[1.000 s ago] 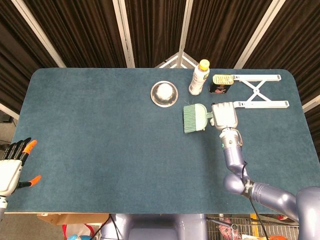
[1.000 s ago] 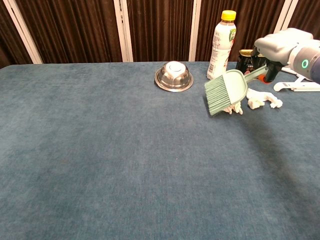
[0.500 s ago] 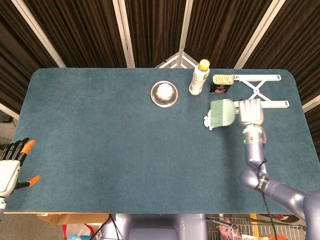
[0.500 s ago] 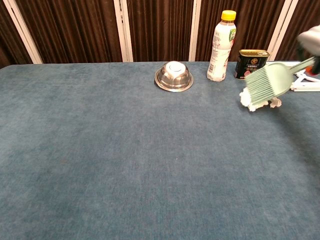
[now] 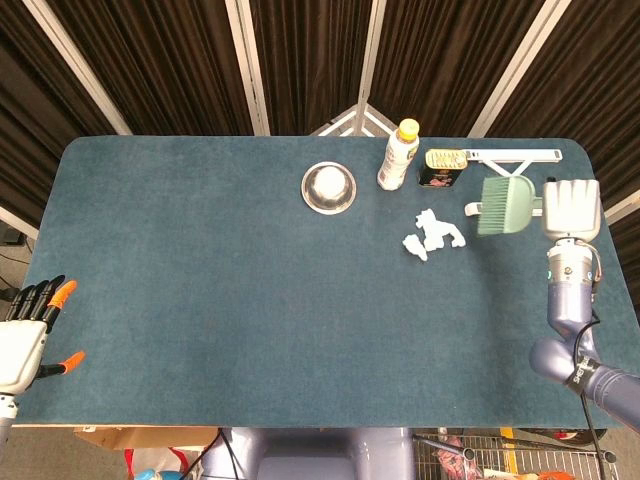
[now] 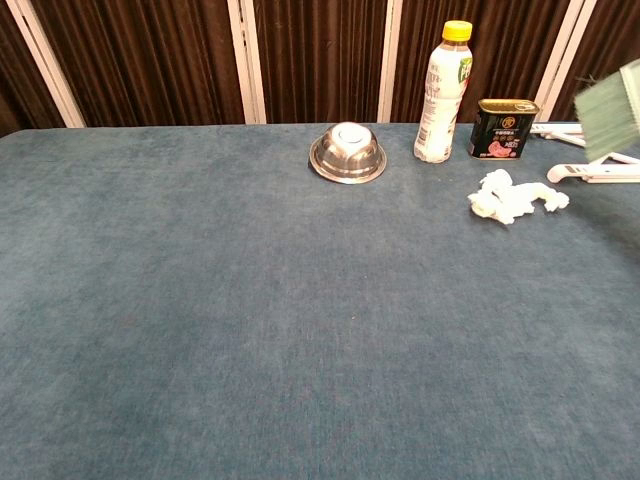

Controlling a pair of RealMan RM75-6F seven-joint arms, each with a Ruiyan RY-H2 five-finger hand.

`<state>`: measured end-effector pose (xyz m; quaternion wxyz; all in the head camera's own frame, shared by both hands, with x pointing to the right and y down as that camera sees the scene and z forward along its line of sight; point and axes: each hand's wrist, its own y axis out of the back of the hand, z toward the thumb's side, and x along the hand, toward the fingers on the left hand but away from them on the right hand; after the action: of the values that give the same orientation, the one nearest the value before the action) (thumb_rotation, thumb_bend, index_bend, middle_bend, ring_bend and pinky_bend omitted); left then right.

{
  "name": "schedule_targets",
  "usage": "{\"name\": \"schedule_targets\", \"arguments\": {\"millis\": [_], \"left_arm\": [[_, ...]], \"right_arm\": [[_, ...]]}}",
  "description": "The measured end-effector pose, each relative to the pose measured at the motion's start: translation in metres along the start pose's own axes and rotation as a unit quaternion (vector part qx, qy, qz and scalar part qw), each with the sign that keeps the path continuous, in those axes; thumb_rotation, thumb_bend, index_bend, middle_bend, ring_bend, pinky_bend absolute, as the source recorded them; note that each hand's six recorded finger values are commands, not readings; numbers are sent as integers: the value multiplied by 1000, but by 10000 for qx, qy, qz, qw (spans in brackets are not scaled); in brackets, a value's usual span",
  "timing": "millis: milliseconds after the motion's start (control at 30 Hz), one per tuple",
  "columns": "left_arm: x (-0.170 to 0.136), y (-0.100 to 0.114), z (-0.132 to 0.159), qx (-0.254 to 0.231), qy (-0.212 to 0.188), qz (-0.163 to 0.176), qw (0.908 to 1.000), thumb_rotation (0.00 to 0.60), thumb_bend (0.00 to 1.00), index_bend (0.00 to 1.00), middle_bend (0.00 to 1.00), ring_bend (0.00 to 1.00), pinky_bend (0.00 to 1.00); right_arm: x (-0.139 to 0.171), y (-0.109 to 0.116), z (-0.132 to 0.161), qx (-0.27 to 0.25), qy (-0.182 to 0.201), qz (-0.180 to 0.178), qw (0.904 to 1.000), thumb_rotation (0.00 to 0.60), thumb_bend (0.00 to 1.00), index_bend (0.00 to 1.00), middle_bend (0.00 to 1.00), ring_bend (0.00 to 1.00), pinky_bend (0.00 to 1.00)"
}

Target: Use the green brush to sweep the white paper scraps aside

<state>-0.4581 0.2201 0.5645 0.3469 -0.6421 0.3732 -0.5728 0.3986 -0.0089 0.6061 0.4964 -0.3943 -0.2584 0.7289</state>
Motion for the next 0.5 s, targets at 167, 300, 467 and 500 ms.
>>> {"name": "schedule_targets", "arguments": {"millis": [167, 300, 467, 500], "left_arm": [[1, -1, 4, 12, -59, -7, 10000, 600, 0, 0, 0, 0, 15], [2, -1, 4, -2, -66, -11, 10000, 600, 0, 0, 0, 0, 15], [2, -1, 3, -33, -52, -30, 10000, 600, 0, 0, 0, 0, 15], [2, -1, 2, -35, -50, -36, 10000, 600, 0, 0, 0, 0, 15]], "right_arm": [[16, 23, 28, -306, 519, -197, 9980, 600, 564, 854, 974, 1000, 953], [34, 39, 63, -440, 1056, -331, 9929, 600, 564, 854, 974, 1000, 953], [50, 40, 101, -424, 1498, -334, 9872, 600, 564, 854, 974, 1000, 953], [53, 39, 110, -402, 1587, -327, 9860, 600, 564, 854, 974, 1000, 953]]}}
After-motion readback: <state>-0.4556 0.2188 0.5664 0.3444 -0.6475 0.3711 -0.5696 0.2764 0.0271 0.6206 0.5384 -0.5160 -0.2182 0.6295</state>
